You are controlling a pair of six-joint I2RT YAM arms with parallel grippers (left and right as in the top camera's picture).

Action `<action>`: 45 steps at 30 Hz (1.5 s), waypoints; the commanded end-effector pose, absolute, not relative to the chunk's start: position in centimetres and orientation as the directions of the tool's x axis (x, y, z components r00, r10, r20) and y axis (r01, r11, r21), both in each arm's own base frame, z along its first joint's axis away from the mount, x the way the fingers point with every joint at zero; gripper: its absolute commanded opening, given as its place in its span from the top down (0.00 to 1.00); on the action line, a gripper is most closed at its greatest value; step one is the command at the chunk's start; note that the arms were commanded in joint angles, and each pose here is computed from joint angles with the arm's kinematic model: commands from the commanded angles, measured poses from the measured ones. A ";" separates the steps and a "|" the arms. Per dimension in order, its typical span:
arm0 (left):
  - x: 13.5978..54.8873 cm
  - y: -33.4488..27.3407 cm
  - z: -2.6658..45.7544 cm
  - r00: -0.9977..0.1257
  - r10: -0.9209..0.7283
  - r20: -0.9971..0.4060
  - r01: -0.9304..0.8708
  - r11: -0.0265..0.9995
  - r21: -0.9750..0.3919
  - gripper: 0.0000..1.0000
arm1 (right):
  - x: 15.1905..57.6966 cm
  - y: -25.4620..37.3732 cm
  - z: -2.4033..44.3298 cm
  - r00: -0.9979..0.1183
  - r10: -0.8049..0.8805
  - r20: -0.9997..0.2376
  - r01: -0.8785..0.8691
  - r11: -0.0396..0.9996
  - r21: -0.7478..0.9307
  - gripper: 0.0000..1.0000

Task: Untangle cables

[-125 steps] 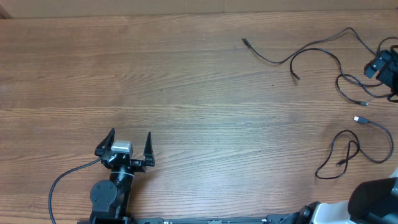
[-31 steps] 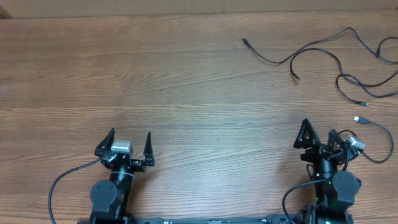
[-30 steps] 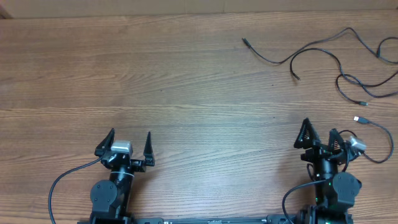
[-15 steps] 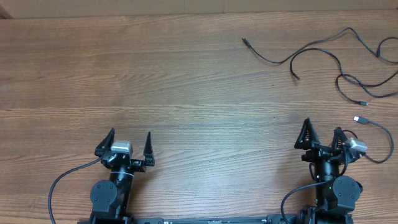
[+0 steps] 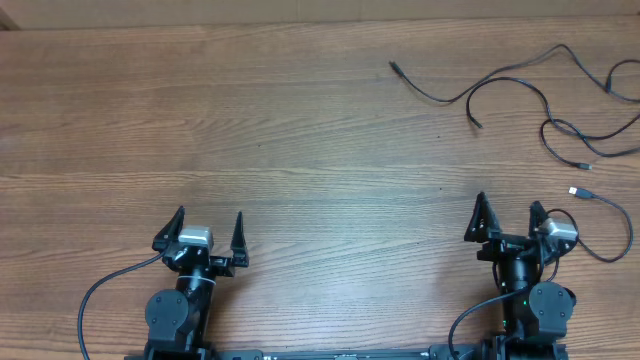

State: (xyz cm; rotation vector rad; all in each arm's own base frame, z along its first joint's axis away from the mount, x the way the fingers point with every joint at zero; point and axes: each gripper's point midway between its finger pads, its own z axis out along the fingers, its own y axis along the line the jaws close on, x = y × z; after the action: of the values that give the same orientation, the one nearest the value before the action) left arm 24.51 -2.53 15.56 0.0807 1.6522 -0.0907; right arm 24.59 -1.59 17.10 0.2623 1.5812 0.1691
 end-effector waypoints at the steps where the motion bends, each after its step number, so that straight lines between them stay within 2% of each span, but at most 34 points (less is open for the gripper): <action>1: 24.5 -2.2 15.6 -0.079 -0.016 -0.997 0.092 0.995 -0.024 0.00 | 24.6 -1.2 17.0 -0.014 0.223 -0.975 0.048 0.974 0.222 0.00; 24: 24.5 -2.2 15.6 -0.079 -0.016 -0.997 0.092 0.995 -0.024 0.00 | 24.6 1.5 17.0 -0.036 0.196 -0.980 -0.059 0.978 0.198 0.00; 32: 24.5 -2.2 15.6 -0.079 -0.016 -0.997 0.092 0.995 -0.024 0.00 | 24.6 1.4 17.1 -0.027 0.267 -0.963 -0.032 0.963 0.268 0.00; 45: 24.5 -2.2 15.6 -0.079 -0.016 -0.997 0.092 0.995 -0.024 0.01 | 24.6 1.4 17.1 -0.028 0.266 -0.963 -0.036 0.963 0.267 0.00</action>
State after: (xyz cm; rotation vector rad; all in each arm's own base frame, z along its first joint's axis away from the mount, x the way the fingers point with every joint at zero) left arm 24.51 -2.53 15.56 0.0807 1.6522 -0.0907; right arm 24.59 1.59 17.27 0.1660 1.5901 0.2435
